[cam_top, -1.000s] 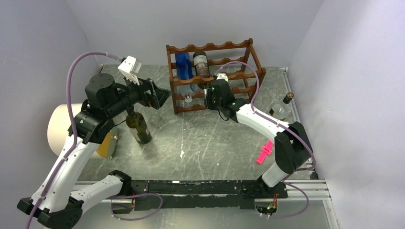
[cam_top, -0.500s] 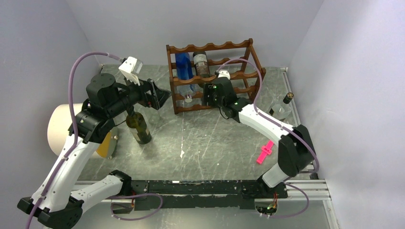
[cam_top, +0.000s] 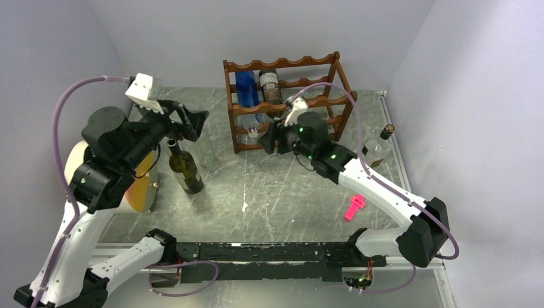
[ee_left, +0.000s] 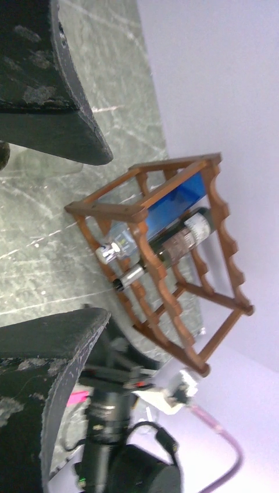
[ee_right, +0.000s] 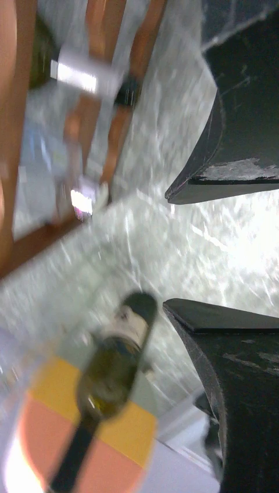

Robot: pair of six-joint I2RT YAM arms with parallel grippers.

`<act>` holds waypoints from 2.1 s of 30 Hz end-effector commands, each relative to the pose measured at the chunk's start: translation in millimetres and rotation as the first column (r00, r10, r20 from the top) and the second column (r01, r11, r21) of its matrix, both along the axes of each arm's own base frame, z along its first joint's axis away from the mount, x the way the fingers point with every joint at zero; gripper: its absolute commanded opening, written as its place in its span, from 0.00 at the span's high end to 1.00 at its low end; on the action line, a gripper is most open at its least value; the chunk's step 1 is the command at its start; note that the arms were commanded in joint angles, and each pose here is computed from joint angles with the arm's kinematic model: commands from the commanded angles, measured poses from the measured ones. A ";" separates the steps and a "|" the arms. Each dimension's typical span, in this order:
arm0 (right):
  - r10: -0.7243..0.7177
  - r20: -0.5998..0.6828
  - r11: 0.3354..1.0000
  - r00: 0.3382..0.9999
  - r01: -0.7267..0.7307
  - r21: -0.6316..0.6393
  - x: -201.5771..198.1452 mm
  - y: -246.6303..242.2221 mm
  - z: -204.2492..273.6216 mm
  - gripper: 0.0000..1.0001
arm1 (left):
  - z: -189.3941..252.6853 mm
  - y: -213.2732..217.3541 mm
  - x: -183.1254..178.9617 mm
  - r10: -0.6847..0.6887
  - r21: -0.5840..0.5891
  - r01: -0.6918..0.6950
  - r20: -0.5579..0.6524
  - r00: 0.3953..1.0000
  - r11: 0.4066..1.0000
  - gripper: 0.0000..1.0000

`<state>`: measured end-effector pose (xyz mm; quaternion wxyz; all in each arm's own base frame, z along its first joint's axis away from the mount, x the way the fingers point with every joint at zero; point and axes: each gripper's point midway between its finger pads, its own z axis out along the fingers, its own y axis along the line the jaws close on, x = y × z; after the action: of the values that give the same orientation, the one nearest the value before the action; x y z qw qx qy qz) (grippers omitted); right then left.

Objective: Put the wine bottle on the wine rack

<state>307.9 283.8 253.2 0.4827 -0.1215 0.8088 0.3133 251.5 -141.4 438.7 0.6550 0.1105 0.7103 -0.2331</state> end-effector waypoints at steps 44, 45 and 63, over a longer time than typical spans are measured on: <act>0.346 0.356 0.938 0.868 -0.313 -0.150 -44.1 293.1 7.4 0.55 | 76.6 87.0 -61.2 0.276 -0.111 -0.254 0.301 0.913 0.961 0.04; 0.345 0.358 0.938 0.868 -0.310 -0.152 -43.2 293.7 6.2 0.58 | 75.5 88.3 -61.1 0.283 -0.113 -0.261 0.296 0.912 0.959 0.04; 0.186 0.447 0.981 0.875 -0.191 -0.035 -69.8 188.9 83.3 1.00 | 40.6 60.6 -36.2 0.212 -0.092 -0.197 0.210 0.954 0.976 0.04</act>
<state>237.1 508.7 252.9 0.5579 -0.3411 0.6985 0.2908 204.4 -65.0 487.5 0.7634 0.0306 0.6273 -0.1507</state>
